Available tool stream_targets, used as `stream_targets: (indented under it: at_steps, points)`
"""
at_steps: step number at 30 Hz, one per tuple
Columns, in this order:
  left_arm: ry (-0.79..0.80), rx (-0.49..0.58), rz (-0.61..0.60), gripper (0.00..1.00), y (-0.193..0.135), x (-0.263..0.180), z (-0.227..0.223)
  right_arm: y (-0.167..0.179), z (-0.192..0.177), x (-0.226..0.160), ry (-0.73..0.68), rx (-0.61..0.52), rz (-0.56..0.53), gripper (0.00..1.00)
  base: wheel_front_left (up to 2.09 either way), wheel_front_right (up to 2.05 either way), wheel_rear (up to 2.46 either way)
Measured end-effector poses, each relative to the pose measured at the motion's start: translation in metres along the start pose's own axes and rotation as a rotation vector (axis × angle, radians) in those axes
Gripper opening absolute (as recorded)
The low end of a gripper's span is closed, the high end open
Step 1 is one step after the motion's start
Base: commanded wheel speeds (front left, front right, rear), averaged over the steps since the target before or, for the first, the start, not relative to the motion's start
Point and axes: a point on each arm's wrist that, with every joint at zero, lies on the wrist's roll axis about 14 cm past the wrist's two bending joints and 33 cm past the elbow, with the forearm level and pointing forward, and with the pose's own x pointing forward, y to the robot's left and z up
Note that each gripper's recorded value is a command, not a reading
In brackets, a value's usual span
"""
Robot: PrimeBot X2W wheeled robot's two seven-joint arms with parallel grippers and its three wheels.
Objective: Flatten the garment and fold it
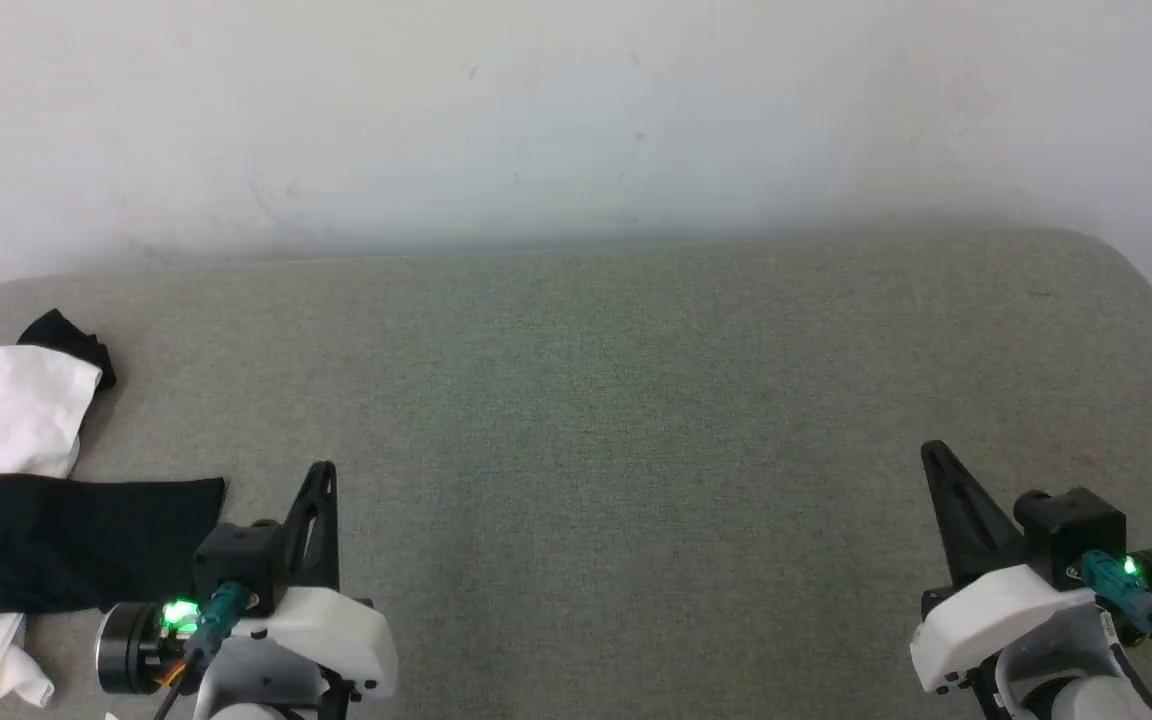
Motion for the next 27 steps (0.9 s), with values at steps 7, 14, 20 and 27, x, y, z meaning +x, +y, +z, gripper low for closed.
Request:
stream_targets:
  at_steps: [7, 14, 20, 27]
  points:
    - [0.000, 0.000, 0.000, 0.00, 0.0000, 0.0000, 0.0000, 0.0000, -0.0001, 0.0000, 0.000, 0.000, 0.000, 0.00, 0.00, 0.00, 0.00]
    - [0.000, 0.000, 0.000, 0.00, 0.0000, 0.0000, 0.0000, 0.0000, -0.0001, 0.0000, 0.000, 0.000, 0.000, 0.00, 0.00, 0.00, 0.00]
    - [0.000, 0.000, 0.000, 0.00, 0.0000, 0.0000, 0.0000, 0.0000, -0.0001, 0.0000, 0.000, 0.000, 0.000, 0.00, 0.00, 0.00, 0.00]
    - [0.000, 0.000, 0.000, 0.00, 0.0000, 0.0000, 0.0000, 0.0000, -0.0001, 0.0000, 0.000, 0.000, 0.000, 0.00, 0.00, 0.00, 0.00]
